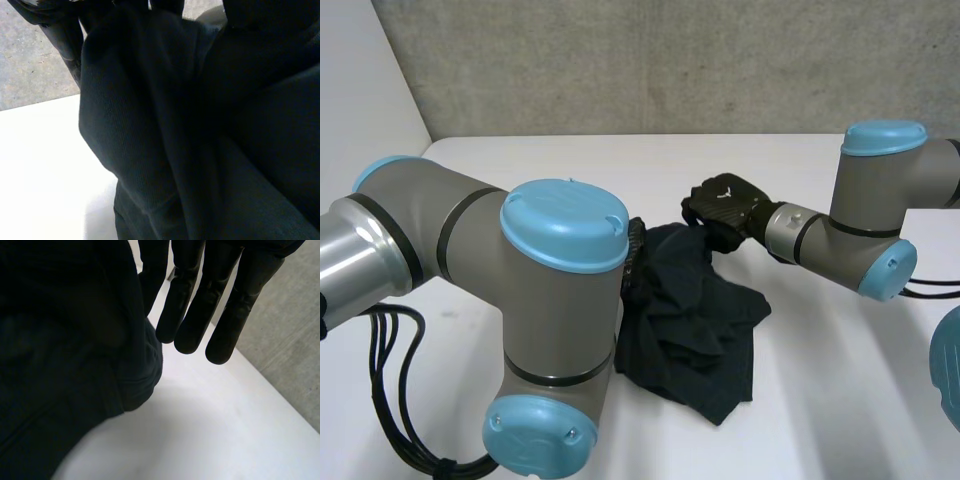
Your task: Fold the shorts.
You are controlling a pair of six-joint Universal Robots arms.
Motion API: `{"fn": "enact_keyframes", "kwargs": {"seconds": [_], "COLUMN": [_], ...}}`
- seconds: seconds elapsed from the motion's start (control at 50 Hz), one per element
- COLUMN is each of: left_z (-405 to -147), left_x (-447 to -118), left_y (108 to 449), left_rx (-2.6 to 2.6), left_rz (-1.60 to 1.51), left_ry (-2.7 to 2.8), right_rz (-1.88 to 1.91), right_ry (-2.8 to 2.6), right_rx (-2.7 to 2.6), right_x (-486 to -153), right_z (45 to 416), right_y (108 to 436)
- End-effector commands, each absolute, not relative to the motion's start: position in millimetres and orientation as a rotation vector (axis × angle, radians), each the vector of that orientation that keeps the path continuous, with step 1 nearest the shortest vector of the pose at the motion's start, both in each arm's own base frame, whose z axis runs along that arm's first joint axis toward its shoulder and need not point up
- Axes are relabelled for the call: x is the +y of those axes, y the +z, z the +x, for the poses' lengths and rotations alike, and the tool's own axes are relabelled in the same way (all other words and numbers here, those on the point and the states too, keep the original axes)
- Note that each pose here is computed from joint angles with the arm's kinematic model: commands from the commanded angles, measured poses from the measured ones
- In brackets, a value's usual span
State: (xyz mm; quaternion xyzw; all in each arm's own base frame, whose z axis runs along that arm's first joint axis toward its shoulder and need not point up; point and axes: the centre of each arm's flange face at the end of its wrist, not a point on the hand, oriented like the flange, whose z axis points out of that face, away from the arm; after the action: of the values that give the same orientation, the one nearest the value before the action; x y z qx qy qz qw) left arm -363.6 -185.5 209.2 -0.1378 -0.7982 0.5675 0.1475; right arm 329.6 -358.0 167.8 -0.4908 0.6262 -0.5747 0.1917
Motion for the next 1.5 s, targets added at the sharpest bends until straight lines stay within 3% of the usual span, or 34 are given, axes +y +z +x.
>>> {"fn": "enact_keyframes", "kwargs": {"seconds": [0.02, 0.08, 0.1, 0.12, 0.2, 0.24, 0.32, 0.38, 0.46, 0.62, 0.72, 0.8, 0.94, 1.12, 1.22, 1.5], "left_z": [-357, -346, -344, -342, -341, -339, -335, -334, -326, -306, -295, -289, -287, -256, -238, -211], "left_x": [-226, -265, -273, -285, -297, -302, -304, -298, -305, -310, -295, -277, -242, -220, -202, -165], "left_y": [238, 271, 282, 307, 371, 387, 407, 402, 373, 280, 231, 202, 190, 243, 258, 231], "left_rx": [-2.219, -2.119, -2.072, -1.963, -1.623, -1.509, -1.32, -1.284, -1.371, -1.7, -1.908, -2.055, -2.209, -2.292, -2.289, -2.369], "left_rz": [-0.345, -0.289, -0.28, -0.281, -0.327, -0.338, -0.411, -0.511, -0.611, -0.717, -0.756, -0.813, -0.915, -0.738, -0.576, -0.135], "left_ry": [1.799, 1.998, 2.051, 2.158, 2.358, 2.403, 2.441, 2.404, 2.332, 2.11, 1.932, 1.773, 1.578, 1.817, 1.931, 1.695], "right_rz": [-1.221, -1.129, -1.047, -0.995, -0.716, -0.608, -0.594, -0.634, -0.719, -0.903, -1.111, -1.246, -1.257, -1.157, -0.957, -0.872], "right_ry": [-1.831, -1.965, -2.073, -2.13, -2.389, -2.47, -2.483, -2.434, -2.289, -2.036, -1.803, -1.653, -1.584, -1.667, -1.655, -1.518], "right_rx": [1.626, 1.539, 1.473, 1.441, 1.278, 1.203, 1.178, 1.226, 1.346, 1.646, 1.882, 1.928, 1.961, 1.936, 2.014, 2.093], "right_x": [-377, -384, -388, -390, -388, -378, -356, -345, -322, -280, -253, -225, -214, -210, -225, -227], "right_z": [335, 335, 333, 330, 314, 304, 297, 296, 303, 307, 303, 310, 308, 300, 287, 285], "right_y": [235, 272, 300, 314, 383, 410, 425, 416, 379, 281, 197, 165, 160, 189, 195, 184]}}
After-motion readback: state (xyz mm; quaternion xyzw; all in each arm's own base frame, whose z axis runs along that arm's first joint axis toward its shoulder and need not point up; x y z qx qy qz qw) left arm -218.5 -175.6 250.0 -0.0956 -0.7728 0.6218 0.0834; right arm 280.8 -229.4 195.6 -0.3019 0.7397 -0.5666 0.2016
